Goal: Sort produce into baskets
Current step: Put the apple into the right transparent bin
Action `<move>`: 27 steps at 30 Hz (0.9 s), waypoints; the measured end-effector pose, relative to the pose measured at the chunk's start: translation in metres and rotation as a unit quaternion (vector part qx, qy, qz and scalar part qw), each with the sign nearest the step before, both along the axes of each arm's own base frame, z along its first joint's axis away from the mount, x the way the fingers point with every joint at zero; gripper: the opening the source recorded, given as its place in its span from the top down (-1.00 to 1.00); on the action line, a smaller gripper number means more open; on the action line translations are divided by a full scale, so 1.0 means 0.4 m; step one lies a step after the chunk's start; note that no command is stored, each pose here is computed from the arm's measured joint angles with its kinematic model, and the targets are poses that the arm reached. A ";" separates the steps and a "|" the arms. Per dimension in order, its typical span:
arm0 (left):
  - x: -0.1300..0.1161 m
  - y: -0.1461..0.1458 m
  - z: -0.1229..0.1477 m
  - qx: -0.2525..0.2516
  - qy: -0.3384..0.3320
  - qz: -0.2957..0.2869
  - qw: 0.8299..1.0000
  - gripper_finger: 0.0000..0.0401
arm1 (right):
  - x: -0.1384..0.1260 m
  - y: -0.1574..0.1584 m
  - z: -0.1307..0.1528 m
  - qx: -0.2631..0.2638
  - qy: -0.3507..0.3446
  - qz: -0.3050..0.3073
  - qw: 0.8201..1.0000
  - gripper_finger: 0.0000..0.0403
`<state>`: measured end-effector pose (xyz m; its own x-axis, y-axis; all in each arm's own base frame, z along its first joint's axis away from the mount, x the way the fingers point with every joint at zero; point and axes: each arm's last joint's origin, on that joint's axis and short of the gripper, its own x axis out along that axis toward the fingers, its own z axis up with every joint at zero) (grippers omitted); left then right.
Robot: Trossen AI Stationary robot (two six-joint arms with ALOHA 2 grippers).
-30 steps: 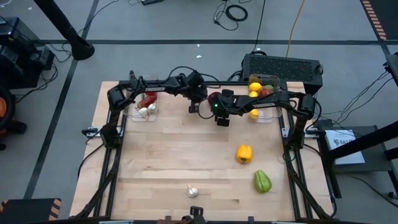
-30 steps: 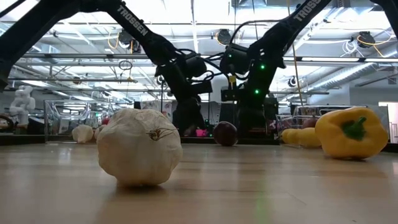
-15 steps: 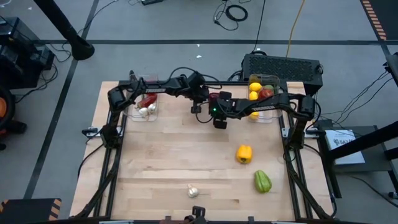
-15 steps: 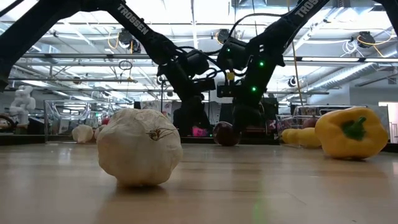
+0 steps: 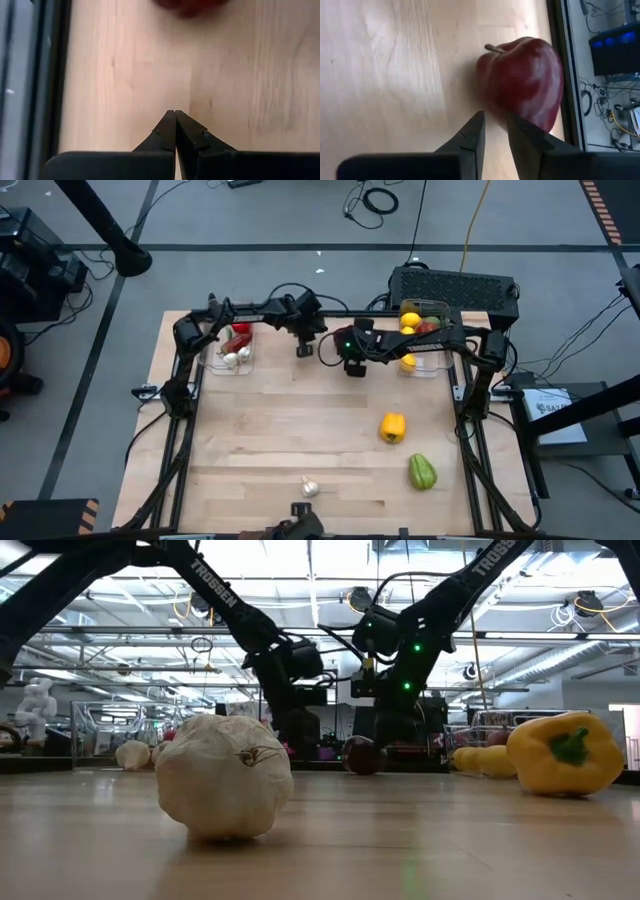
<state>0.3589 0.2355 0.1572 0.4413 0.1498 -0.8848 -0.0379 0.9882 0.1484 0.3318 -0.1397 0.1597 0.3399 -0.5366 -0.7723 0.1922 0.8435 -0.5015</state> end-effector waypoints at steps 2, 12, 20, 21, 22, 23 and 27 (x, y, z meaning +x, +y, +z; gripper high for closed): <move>-0.012 0.010 -0.001 -0.020 -0.003 0.004 1.000 0.99 | -0.002 -0.008 0.001 -0.001 -0.001 0.000 1.000 0.71; -0.018 0.014 -0.001 -0.036 -0.006 0.007 0.999 0.99 | -0.026 -0.052 -0.001 -0.003 0.012 -0.023 1.000 0.96; 0.003 -0.002 0.004 -0.030 -0.024 -0.004 0.999 0.99 | -0.036 -0.014 0.008 0.035 0.007 -0.068 0.997 0.95; 0.008 -0.004 0.005 -0.028 -0.032 -0.008 0.999 0.99 | -0.033 -0.004 0.010 0.036 0.005 -0.065 0.997 0.93; 0.014 -0.007 0.007 -0.027 -0.040 -0.013 0.999 0.99 | -0.028 0.006 0.011 0.036 0.003 -0.059 0.998 0.90; 0.021 -0.011 0.010 -0.023 -0.050 -0.017 0.998 0.99 | -0.024 0.015 0.012 0.036 0.004 -0.053 0.998 0.87; 0.044 -0.022 0.018 -0.005 -0.077 -0.029 0.997 0.99 | -0.012 0.040 0.007 0.035 0.006 -0.034 0.999 0.75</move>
<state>0.3765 0.2267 0.1644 0.5792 0.1115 -0.8075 -0.0026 0.9909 0.1349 0.3271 -0.1235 0.1626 0.2955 -0.5029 -0.8123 0.2442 0.8618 -0.4447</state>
